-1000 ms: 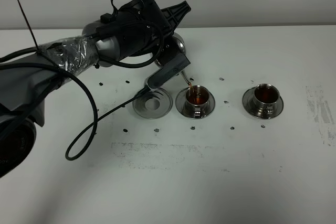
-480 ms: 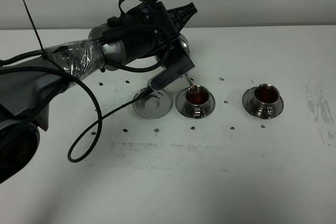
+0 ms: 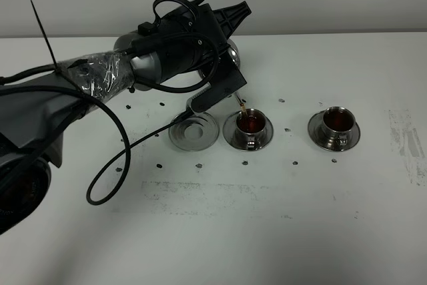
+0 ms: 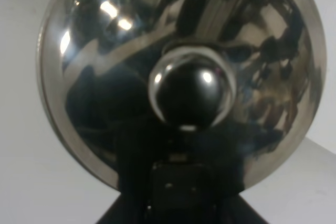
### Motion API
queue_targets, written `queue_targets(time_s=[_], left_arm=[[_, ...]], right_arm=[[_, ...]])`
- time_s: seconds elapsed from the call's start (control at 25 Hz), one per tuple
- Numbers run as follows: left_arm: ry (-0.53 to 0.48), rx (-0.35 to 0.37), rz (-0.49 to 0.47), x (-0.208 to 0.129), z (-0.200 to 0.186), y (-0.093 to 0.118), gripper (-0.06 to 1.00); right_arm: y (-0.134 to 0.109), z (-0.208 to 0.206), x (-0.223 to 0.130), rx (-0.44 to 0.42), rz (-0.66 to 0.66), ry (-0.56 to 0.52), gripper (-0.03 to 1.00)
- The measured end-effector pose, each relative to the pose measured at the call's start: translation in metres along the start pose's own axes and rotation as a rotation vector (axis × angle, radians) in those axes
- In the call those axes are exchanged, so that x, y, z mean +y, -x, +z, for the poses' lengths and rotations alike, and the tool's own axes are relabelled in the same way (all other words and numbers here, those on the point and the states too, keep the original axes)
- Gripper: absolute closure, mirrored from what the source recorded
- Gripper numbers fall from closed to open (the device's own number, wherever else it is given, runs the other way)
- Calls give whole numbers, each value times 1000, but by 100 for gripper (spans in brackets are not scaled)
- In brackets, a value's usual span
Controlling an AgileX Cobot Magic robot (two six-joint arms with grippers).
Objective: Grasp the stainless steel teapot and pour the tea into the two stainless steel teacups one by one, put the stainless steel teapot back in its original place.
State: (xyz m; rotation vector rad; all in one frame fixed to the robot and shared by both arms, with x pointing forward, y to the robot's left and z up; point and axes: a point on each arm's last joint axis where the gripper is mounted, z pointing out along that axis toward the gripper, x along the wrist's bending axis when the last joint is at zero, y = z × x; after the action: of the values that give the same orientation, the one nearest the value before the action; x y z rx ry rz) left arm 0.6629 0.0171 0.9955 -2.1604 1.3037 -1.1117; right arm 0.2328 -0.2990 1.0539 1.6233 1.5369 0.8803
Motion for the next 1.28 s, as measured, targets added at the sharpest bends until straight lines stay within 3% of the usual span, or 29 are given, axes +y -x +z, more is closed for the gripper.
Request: queue_targets(time_s=[0.64,1.28], left_arm=[[-11,11,24,2,-2,-3,74],[56,-11,-112,1,2,4,74]], right_arm=[[0,0,0,0,0,0,65],[0,0,0,0,0,0,65]])
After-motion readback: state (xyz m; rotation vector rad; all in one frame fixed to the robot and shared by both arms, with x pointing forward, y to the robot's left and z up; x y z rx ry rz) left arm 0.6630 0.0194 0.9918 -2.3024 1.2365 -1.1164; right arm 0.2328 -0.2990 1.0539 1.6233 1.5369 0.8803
